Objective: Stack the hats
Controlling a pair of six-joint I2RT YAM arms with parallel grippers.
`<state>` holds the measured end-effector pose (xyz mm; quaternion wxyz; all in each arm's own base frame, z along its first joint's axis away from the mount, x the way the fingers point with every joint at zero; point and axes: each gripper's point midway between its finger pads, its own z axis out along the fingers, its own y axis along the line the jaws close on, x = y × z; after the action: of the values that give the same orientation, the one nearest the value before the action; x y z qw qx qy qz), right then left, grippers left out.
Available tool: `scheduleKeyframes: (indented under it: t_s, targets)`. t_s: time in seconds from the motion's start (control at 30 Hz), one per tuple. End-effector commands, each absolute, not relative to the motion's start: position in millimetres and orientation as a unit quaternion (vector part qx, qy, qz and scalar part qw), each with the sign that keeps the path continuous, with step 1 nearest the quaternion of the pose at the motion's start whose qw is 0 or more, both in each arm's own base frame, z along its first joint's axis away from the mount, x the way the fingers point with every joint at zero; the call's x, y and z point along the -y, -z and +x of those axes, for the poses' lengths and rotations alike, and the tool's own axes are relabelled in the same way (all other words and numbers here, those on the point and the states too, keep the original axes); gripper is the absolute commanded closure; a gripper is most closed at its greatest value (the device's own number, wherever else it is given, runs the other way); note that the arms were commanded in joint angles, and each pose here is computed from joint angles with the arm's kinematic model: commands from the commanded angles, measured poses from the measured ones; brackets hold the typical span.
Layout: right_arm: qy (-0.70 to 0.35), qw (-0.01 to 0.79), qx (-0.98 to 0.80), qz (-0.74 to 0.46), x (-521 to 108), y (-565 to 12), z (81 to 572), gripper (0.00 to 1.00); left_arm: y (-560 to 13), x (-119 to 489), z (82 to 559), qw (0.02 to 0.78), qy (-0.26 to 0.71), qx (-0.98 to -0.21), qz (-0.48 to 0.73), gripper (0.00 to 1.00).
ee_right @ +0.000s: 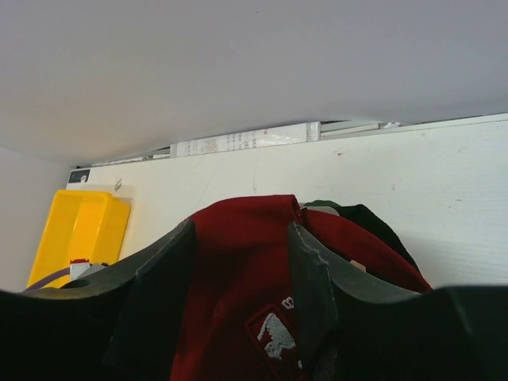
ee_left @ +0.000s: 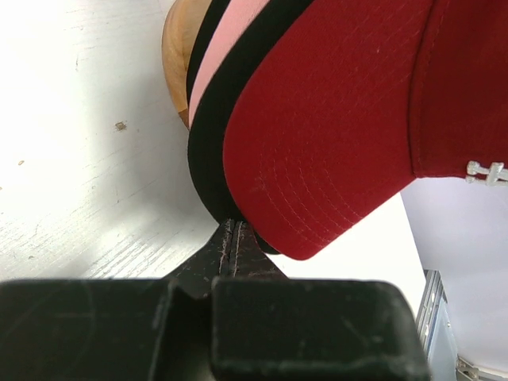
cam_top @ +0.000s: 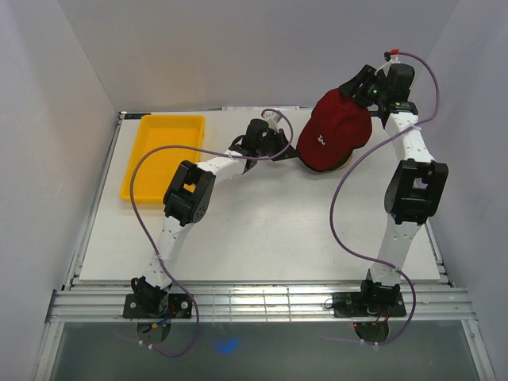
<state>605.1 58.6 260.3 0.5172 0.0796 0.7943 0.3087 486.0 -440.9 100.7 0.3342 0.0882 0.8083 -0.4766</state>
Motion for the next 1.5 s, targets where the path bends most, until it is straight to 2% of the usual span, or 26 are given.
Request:
scheduleKeyframes:
  t_s: [0.0,0.23,0.47,0.6,0.73,0.77,0.9,1.0,1.17,1.33,1.4,1.47]
  targets:
    - [-0.265,0.363,-0.882,0.14,-51.0,-147.4,562.1,0.44,-158.2,444.9,486.1,0.365,0.495,-0.782,0.102,1.0]
    - [-0.251,0.372,-0.882,0.144,-44.9,-150.4,547.6,0.42,-156.9,417.7,493.0,0.372,0.474,-0.795,0.075,1.0]
    - [-0.281,0.405,-0.862,0.118,-50.4,-196.4,571.8,0.31,-173.6,401.3,489.4,0.389,0.455,-0.797,0.08,1.0]
    - [-0.288,0.436,-0.845,0.111,-47.8,-235.4,583.8,0.29,-188.1,390.8,487.4,0.407,0.428,-0.802,0.09,0.9]
    - [-0.277,0.469,-0.83,0.125,-35.8,-265.5,585.3,0.24,-203.1,382.3,488.9,0.431,0.409,-0.799,0.094,0.75]
    - [-0.277,0.477,-0.824,0.127,-32.6,-275.8,582.9,0.22,-206.1,381.7,489.1,0.434,0.408,-0.797,0.096,0.68]
    - [-0.301,0.506,-0.798,0.128,-29.8,-306.2,577.4,0.18,-222.1,385.5,491.6,0.448,0.417,-0.784,0.108,0.54]
    - [-0.303,0.52,-0.787,0.132,-27.6,-325.7,571.3,0.17,-238.4,394.0,495.1,0.463,0.436,-0.762,0.124,0.49]
    - [-0.272,0.544,-0.776,0.171,-5.7,-348.0,547.5,0.16,-267.2,408.4,500.3,0.483,0.48,-0.718,0.146,0.46]
    - [-0.26,0.514,-0.793,0.2,6.3,-321.3,523.3,0.18,-274.7,421.4,507.7,0.492,0.511,-0.688,0.153,0.45]
    - [-0.264,0.509,-0.795,0.201,3.0,-314.5,514.0,0.22,-276.6,428.1,514.3,0.494,0.521,-0.679,0.15,0.45]
    - [-0.269,0.484,-0.805,0.214,-0.9,-284.5,503.0,0.25,-276.2,434.5,518.6,0.493,0.528,-0.674,0.151,0.45]
